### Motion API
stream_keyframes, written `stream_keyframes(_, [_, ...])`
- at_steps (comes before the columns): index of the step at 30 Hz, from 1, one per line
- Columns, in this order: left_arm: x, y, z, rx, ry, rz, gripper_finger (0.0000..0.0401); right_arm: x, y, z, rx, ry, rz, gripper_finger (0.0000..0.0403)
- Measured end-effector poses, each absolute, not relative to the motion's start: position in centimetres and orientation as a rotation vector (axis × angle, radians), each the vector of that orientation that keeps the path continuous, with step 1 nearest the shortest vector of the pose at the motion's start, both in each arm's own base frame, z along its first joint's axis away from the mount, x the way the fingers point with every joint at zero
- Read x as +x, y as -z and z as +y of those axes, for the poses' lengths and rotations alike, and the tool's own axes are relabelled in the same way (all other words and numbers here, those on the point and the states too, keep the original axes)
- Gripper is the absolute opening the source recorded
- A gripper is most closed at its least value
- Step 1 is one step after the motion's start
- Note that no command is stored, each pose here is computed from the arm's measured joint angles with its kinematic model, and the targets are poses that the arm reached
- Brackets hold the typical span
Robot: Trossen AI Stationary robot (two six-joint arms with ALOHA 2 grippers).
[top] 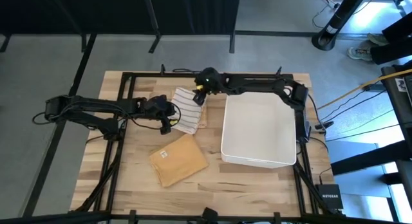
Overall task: Fold towel
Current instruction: Move the white laundry bin to the top of the table
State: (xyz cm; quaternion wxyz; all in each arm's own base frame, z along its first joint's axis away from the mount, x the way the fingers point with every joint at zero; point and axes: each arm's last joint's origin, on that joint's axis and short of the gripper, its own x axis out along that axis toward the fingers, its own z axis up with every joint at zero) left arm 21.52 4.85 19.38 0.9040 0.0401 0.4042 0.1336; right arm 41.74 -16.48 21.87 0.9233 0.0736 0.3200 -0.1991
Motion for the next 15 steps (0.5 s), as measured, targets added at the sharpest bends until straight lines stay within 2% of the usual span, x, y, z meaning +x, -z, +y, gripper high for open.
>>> stream_keyframes(10, [21.5, -19.4, 4.9, 0.079, -0.278, 0.836, 0.0186, 40.7, -21.9, -16.0, 0.105, 0.403, 0.781, 0.0177])
stream_keyframes(15, [21.5, -19.4, 4.9, 0.079, -0.278, 0.835, 0.0186, 40.2, -26.9, -13.5, 0.067, 0.347, 0.716, 0.0177])
